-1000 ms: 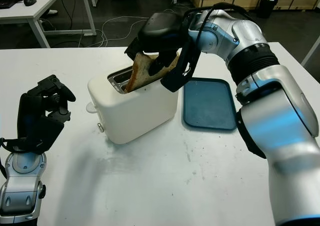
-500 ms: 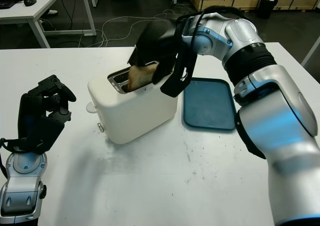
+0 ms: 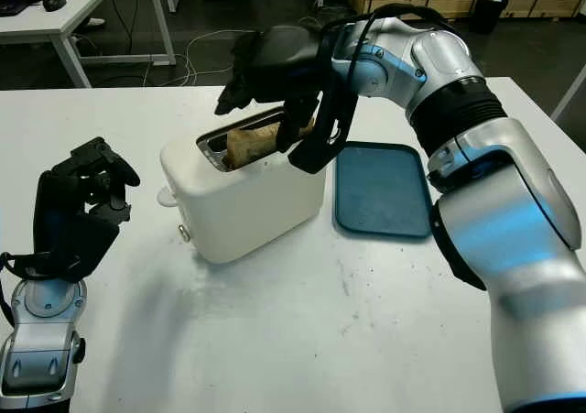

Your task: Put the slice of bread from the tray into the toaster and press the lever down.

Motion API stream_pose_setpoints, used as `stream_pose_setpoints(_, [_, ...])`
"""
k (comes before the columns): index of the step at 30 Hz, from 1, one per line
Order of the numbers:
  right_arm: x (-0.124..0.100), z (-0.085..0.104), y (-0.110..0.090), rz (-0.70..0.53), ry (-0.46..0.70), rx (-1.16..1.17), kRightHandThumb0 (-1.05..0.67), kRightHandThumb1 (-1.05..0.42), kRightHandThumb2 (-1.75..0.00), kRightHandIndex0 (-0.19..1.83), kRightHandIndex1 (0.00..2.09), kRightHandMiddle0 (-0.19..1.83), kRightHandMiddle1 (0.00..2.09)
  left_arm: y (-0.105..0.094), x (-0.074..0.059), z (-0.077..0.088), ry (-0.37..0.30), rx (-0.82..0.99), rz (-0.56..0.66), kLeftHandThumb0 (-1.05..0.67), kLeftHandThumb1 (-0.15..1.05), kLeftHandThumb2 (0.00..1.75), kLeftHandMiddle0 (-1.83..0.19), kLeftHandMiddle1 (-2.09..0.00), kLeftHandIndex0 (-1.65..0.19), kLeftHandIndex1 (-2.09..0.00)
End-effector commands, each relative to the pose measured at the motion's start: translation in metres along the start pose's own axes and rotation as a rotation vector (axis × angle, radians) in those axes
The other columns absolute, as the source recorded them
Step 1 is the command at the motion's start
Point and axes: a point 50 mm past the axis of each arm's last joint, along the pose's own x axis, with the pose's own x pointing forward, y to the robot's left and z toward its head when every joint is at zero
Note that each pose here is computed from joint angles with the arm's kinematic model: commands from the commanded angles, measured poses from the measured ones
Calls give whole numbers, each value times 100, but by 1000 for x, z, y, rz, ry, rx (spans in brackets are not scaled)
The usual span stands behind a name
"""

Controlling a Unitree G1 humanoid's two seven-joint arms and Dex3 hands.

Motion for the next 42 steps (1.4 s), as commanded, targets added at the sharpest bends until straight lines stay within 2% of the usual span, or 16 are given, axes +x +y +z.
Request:
stream_pose_setpoints(1, [-6,-7,-9,-47,38,4,-83,-91,0,0,47,29,0,0,0,3,-15,10,4,2,92,80,-106,-175,-69,-175])
stream_pose_setpoints(6, [-21,-22,-14,-227,115,81,-69,-91,-1,9,63,38,4,1,0,4,-17,5,4,1,92,81,-105,-175,-69,-175])
stream_pose_setpoints(8, [-33,-31,-11,-382,161,139,-62,-92,-4,42,68,63,11,2,0,4,-22,6,5,1,92,81,-104,-175,-68,-175])
stream_pose_setpoints(9, [-38,-34,-7,-448,182,164,-58,-92,-6,66,74,83,17,2,0,4,-26,8,5,2,92,81,-104,-175,-68,-175])
stream_pose_setpoints(10, [-44,-37,0,-524,206,213,-55,-92,-8,76,81,93,21,2,0,4,-30,10,6,2,92,81,-104,-175,-68,-175])
stream_pose_setpoints(11, [-49,-40,10,-583,236,265,-52,-92,-11,77,100,98,31,2,0,4,-34,9,7,3,92,81,-104,-175,-68,-175])
stream_pose_setpoints(14, [-63,-43,53,-678,345,461,-48,-92,-26,69,147,74,98,1,1,6,-38,4,8,3,92,82,-105,-175,-69,-175])
stream_pose_setpoints(15, [-68,-42,68,-688,376,524,-47,-92,-29,68,154,68,107,1,1,6,-39,3,6,3,92,82,-105,-175,-70,-175])
stream_pose_setpoints(19, [-92,-23,134,-748,472,794,-39,-92,-43,71,157,59,125,-1,3,7,-42,-2,-8,3,92,82,-105,-175,-70,-175])
stream_pose_setpoints(21, [-102,-11,157,-770,510,882,-37,-92,-48,74,158,56,129,-2,4,8,-43,-4,-14,3,92,83,-105,-175,-70,-175])
stream_pose_setpoints(23, [-110,4,176,-811,547,966,-37,-92,-50,82,154,60,131,-4,5,8,-52,-11,-24,4,92,84,-106,-175,-71,-175])
stream_pose_setpoints(25, [-116,21,191,-846,589,1029,-37,-92,-49,81,167,59,139,-6,6,9,-54,-10,-29,4,92,85,-107,-175,-72,-175])
stream_pose_setpoints(28, [-122,45,203,-876,632,1125,-40,-92,-49,84,174,48,166,-9,7,9,-54,-16,-34,5,92,86,-108,-175,-73,-175])
stream_pose_setpoints(31, [-127,63,203,-972,666,1211,-43,-92,-48,89,174,48,174,-10,8,9,-54,-18,-37,5,92,87,-108,-175,-73,-175])
stream_pose_setpoints(37, [-134,78,196,-1138,757,1332,-44,-92,-43,84,175,70,138,-10,8,7,-60,-1,-47,5,92,88,-108,-175,-75,-175])
stream_pose_setpoints(42, [-136,77,194,-1124,774,1377,-45,-92,-38,80,175,70,134,-5,9,9,-80,75,-81,6,90,84,-106,-175,-73,-175])
